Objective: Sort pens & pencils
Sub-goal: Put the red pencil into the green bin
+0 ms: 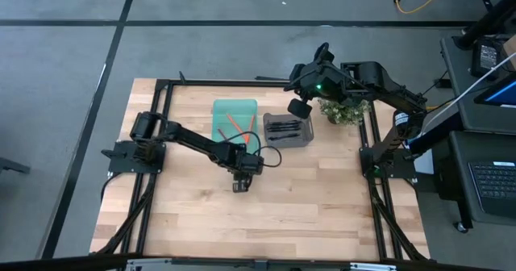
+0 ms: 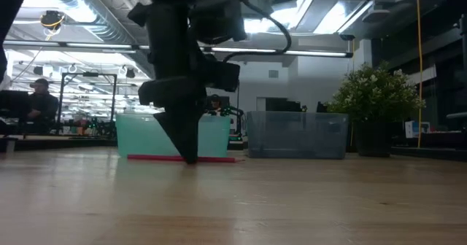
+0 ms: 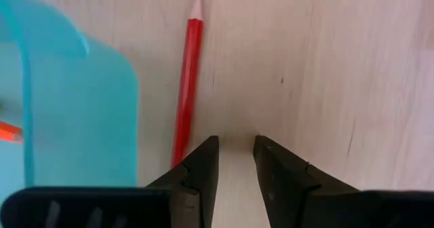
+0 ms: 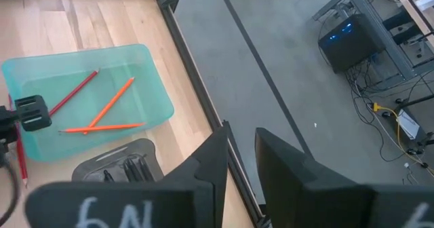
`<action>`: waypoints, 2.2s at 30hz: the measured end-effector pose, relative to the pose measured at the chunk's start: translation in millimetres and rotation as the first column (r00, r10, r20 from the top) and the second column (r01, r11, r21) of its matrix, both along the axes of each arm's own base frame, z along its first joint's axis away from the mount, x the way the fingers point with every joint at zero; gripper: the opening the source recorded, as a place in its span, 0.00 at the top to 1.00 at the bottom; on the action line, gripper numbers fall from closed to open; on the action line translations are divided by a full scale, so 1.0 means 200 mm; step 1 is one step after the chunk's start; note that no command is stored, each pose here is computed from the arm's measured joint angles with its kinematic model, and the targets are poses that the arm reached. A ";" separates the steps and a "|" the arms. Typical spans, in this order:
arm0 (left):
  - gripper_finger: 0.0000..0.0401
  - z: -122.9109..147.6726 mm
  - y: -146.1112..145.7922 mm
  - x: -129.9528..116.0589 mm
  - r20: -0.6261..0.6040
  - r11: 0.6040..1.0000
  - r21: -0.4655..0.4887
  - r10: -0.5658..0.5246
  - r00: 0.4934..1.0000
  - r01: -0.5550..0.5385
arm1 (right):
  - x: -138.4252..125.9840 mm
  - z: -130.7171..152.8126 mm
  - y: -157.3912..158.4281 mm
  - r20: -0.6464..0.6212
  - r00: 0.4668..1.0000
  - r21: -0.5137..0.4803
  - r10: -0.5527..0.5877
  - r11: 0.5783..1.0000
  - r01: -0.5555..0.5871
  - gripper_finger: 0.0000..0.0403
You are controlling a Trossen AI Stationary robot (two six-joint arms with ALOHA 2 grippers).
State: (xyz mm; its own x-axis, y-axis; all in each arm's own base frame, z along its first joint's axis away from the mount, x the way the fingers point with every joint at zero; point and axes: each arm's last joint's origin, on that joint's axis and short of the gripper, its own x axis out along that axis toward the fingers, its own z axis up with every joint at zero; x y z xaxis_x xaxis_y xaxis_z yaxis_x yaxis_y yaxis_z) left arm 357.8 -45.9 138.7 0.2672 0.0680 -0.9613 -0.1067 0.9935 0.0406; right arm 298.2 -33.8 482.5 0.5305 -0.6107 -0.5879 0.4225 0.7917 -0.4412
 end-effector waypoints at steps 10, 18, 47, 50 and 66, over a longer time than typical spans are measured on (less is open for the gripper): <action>0.81 0.15 -0.09 0.09 0.084 0.991 0.111 -0.080 0.993 0.070 | 0.00 0.00 0.00 0.004 1.000 0.002 -0.001 1.000 0.001 0.81; 0.85 0.15 -0.13 0.09 0.090 0.999 0.026 -0.045 0.995 0.043 | 0.00 0.00 0.00 0.011 1.000 0.034 0.004 0.999 -0.004 0.81; 0.85 0.71 -0.11 -0.57 0.111 0.870 0.359 0.320 0.941 -0.338 | 0.34 -1.20 0.22 -0.027 0.879 0.544 0.477 0.745 -0.387 0.81; 0.87 0.72 -0.08 -0.60 0.119 0.855 0.397 0.311 0.943 -0.332 | 0.40 -1.28 0.25 0.054 0.861 0.574 0.506 0.690 -0.442 0.81; 0.85 0.56 0.06 -0.64 0.016 0.793 0.522 0.359 0.933 -0.314 | 0.59 -1.60 0.26 -0.081 0.854 0.647 0.514 0.679 -0.347 0.81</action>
